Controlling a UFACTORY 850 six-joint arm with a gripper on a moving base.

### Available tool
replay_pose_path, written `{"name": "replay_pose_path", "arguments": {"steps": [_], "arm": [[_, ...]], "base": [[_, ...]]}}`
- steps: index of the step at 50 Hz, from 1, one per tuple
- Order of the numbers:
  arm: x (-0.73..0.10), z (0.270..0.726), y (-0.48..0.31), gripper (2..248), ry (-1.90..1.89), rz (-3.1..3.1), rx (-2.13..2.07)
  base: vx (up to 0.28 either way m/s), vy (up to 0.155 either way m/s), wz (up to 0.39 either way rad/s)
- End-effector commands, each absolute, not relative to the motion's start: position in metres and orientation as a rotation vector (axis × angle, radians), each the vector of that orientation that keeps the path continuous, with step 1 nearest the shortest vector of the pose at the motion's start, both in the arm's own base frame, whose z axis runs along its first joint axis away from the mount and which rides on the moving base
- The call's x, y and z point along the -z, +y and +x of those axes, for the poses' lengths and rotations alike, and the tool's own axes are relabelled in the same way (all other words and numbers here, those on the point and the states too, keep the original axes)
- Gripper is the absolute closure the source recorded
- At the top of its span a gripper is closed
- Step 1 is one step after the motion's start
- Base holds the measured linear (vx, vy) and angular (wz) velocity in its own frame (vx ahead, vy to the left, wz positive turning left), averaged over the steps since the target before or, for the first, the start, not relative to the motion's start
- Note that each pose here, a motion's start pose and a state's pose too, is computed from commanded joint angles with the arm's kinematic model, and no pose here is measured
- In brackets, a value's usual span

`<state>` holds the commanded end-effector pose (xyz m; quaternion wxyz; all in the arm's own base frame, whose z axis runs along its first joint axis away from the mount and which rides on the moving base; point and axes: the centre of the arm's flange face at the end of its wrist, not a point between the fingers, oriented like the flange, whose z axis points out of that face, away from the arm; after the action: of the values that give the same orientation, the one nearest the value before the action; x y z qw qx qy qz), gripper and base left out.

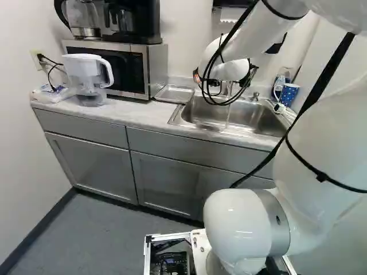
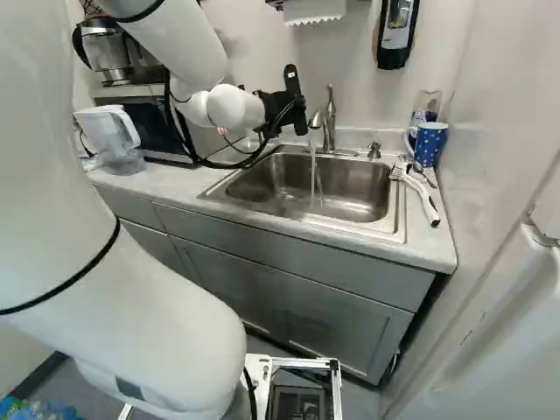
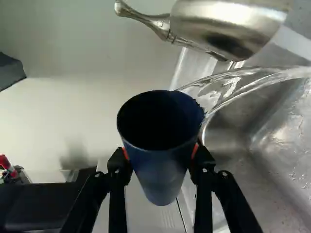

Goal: Rinse the cup and place it in the tray

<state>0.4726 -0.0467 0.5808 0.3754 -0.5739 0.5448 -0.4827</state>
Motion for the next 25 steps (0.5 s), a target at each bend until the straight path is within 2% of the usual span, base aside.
{"name": "replay_pose_path", "arguments": {"steps": [25], "arm": [[-0.5808, 0.4726, -0.0467, 125, 1.531, -1.24, 1.07]], "base": [[0.0, 0.0, 0.0]]}}
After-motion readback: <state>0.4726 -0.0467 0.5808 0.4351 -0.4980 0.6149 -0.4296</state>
